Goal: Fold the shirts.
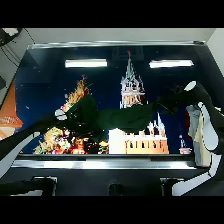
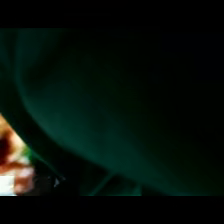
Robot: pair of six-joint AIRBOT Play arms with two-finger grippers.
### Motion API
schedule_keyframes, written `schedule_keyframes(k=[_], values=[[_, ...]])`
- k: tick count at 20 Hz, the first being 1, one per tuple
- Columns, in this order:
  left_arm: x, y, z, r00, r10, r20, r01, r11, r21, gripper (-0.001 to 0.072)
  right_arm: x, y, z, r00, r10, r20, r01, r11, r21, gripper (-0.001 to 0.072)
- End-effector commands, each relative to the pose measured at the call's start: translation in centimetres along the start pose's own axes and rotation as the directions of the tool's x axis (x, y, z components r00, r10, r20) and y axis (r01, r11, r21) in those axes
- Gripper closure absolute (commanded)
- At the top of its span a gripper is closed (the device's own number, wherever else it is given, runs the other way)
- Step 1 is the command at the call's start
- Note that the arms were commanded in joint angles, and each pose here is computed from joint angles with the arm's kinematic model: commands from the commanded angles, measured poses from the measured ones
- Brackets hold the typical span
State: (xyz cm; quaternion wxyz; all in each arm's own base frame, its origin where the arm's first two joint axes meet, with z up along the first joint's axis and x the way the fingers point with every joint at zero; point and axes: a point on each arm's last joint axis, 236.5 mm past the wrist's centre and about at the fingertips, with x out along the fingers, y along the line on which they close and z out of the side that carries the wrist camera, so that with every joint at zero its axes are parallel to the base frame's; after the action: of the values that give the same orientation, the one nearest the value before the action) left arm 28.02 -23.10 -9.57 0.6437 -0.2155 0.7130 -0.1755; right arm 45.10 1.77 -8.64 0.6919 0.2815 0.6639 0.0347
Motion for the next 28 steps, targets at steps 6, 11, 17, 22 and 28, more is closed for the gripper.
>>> schedule_keyframes(k=[6,11,17,22,28], values=[[0.7,0.0,0.6,1.0,0.007,0.028,-0.008,1.0,0.026,0.0679,1.8,1.0,3.9,0.988,0.075,0.139,-0.087,0.992,0.088,0.0351],[-3.3,-0.1,1.4,0.989,0.078,0.128,-0.099,0.981,0.168,0.068,-0.6,1.8,5.0,0.979,0.064,0.193,-0.062,0.998,-0.014,0.0668],[-30.7,-10.4,9.1,0.705,-0.029,0.709,-0.325,0.875,0.359,0.068,-24.9,13.4,4.1,0.751,0.246,0.613,0.03,0.914,-0.404,0.0668],[-60.6,-21.2,-2.1,0.083,-0.356,0.931,-0.427,0.831,0.356,0.0679,-48.8,20.7,-12.0,0.266,0.461,0.846,0.196,0.834,-0.516,0.0668],[-67.0,-23.0,-13.9,-0.168,-0.494,0.853,-0.392,0.827,0.402,0.0679,-57.1,18.9,-24.6,-0.008,0.454,0.891,0.174,0.878,-0.446,0.0668]])
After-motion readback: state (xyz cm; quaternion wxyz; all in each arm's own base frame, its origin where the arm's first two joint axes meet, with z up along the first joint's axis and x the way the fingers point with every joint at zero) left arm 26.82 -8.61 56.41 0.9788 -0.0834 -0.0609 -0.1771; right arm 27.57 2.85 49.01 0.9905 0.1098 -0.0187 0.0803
